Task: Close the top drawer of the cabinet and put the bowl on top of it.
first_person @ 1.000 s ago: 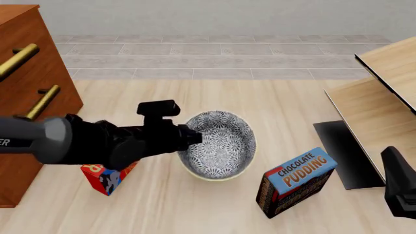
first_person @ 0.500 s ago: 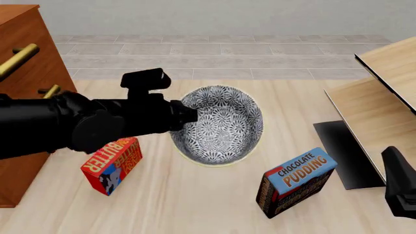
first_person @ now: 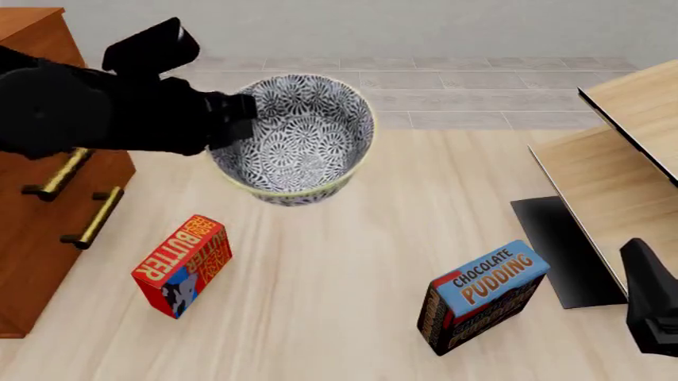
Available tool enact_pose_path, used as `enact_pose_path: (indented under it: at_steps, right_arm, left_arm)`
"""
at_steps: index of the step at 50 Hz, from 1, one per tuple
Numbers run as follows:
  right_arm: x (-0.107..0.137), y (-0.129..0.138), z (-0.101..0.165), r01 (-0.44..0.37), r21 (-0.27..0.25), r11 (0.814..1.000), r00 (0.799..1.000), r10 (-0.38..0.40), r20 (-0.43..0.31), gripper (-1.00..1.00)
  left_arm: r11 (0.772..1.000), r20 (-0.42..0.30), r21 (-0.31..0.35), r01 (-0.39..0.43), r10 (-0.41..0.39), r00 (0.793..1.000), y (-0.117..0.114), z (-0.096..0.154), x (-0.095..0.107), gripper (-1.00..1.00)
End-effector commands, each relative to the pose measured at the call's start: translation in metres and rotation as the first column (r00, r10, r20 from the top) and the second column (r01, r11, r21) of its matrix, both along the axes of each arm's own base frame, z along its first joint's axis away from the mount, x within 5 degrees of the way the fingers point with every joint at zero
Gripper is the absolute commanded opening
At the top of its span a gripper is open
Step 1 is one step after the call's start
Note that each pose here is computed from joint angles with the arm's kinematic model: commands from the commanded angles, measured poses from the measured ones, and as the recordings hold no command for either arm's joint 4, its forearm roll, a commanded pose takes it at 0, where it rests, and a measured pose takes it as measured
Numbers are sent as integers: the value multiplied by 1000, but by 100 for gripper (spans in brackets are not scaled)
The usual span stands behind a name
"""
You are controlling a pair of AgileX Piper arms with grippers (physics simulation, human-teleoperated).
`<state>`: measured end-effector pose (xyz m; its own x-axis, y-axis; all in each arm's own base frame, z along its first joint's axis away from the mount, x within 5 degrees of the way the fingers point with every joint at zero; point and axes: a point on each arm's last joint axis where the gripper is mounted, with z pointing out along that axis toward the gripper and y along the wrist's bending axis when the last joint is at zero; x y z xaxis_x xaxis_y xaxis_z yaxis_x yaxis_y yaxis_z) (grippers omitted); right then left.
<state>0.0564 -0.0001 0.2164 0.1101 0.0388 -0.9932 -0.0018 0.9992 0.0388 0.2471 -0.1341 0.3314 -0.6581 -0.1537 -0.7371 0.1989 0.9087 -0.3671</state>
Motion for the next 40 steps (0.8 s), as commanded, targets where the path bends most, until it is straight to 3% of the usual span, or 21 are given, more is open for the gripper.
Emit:
enact_pose_path:
  at_steps: [1,4,7,12,15,22,27,31,32,36,40]
  right_arm:
    - [0,0,0,-4,-3,1000,1000,4,-1,100]
    - [0,0,0,-4,-2,1000,1000,4,-1,100]
    - [0,0,0,-5,-3,1000,1000,5,-2,100]
    - [0,0,0,-5,-2,1000,1000,5,-2,100]
    - [0,0,0,-4,-1,1000,1000,4,-1,100]
    - [0,0,0,-2,2,1000,1000,2,1,100]
    - [0,0,0,-4,0,1000,1000,4,1,100]
    - [0,0,0,-2,1,1000,1000,2,2,100]
    - [0,0,0,-1,1,1000,1000,1,2,100]
    - [0,0,0,-1,1,1000,1000,1,3,100]
    - [0,0,0,0,2,1000,1000,0,3,100]
  left_arm:
    - [995,-28,-26,-95,95,995,23,36,1,-100]
    - [984,-59,-37,-175,173,983,40,40,4,-100]
    - [979,-89,-67,-193,187,978,36,42,3,-100]
    - [958,-117,-85,-273,263,958,52,51,3,-100]
    - [957,-104,-90,-276,266,958,54,60,2,-100]
    - [931,-138,-117,-346,330,934,66,69,0,-100]
    - [928,-133,-113,-355,340,931,70,75,-1,-100]
    - [909,-138,-107,-403,388,911,84,83,0,-100]
    - [891,-163,-101,-442,424,891,92,83,2,-100]
    - [884,-130,-118,-453,438,889,97,99,-1,-100]
    - [854,-126,-138,-502,488,864,109,113,-1,-100]
